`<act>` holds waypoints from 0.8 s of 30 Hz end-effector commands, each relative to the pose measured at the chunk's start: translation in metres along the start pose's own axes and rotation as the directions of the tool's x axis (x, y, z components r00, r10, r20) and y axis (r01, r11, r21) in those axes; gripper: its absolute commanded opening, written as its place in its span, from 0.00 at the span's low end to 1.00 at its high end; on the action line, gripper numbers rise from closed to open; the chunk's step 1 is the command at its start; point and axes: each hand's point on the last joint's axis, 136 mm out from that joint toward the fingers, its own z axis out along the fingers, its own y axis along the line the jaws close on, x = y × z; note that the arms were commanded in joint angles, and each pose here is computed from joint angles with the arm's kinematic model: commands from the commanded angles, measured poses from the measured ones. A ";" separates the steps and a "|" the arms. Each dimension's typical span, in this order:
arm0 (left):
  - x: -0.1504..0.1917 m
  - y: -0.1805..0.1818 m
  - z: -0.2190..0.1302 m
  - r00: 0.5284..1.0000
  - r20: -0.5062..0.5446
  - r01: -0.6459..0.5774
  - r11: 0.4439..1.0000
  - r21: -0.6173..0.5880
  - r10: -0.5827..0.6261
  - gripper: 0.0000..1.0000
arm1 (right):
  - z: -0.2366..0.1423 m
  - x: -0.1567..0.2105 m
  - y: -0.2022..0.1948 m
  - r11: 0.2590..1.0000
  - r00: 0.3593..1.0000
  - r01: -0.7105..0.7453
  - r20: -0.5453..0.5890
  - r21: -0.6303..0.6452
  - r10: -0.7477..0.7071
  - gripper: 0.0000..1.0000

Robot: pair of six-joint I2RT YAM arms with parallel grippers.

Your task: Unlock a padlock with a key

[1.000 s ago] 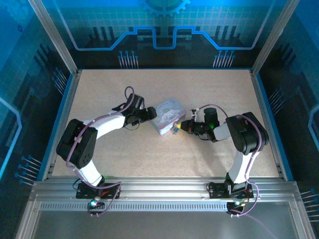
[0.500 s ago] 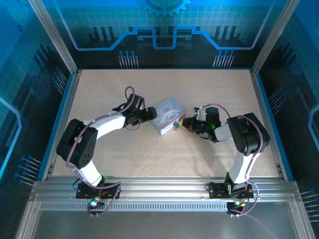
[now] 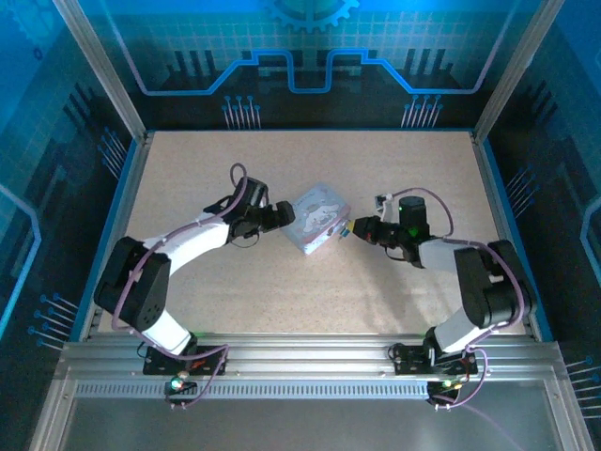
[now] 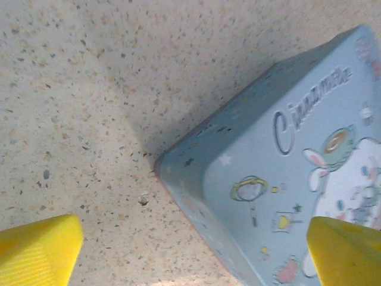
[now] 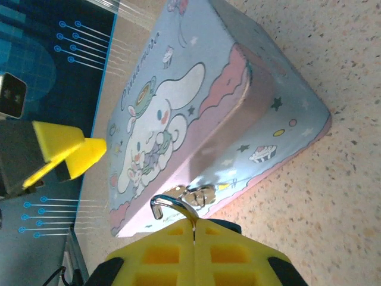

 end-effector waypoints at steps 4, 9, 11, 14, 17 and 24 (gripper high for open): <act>-0.016 -0.004 -0.035 0.992 0.118 -0.037 0.999 0.015 0.035 0.99 | -0.033 0.015 0.003 0.991 0.996 0.067 -0.071 0.119 -0.059 0.02; -0.029 -0.008 -0.064 0.963 0.257 -0.093 0.994 0.062 0.074 0.99 | -0.057 0.021 0.021 0.982 0.993 0.094 -0.085 0.162 -0.081 0.02; -0.031 -0.009 -0.075 0.949 0.300 -0.124 0.989 0.078 0.096 0.99 | -0.066 0.026 0.027 0.977 0.991 0.105 -0.099 0.183 -0.088 0.03; -0.031 -0.013 -0.088 0.928 0.346 -0.184 0.978 0.101 0.139 0.99 | -0.078 0.037 0.032 0.970 0.987 0.110 -0.135 0.217 -0.082 0.03; -0.030 -0.012 -0.099 0.911 0.377 -0.219 0.970 0.104 0.165 0.99 | -0.088 0.051 0.035 0.961 0.981 0.112 -0.182 0.253 -0.066 0.03; -0.028 0.002 -0.114 0.893 0.420 -0.216 0.972 0.088 0.160 0.99 | -0.103 0.096 0.028 0.931 0.944 0.109 -0.329 0.348 0.012 0.03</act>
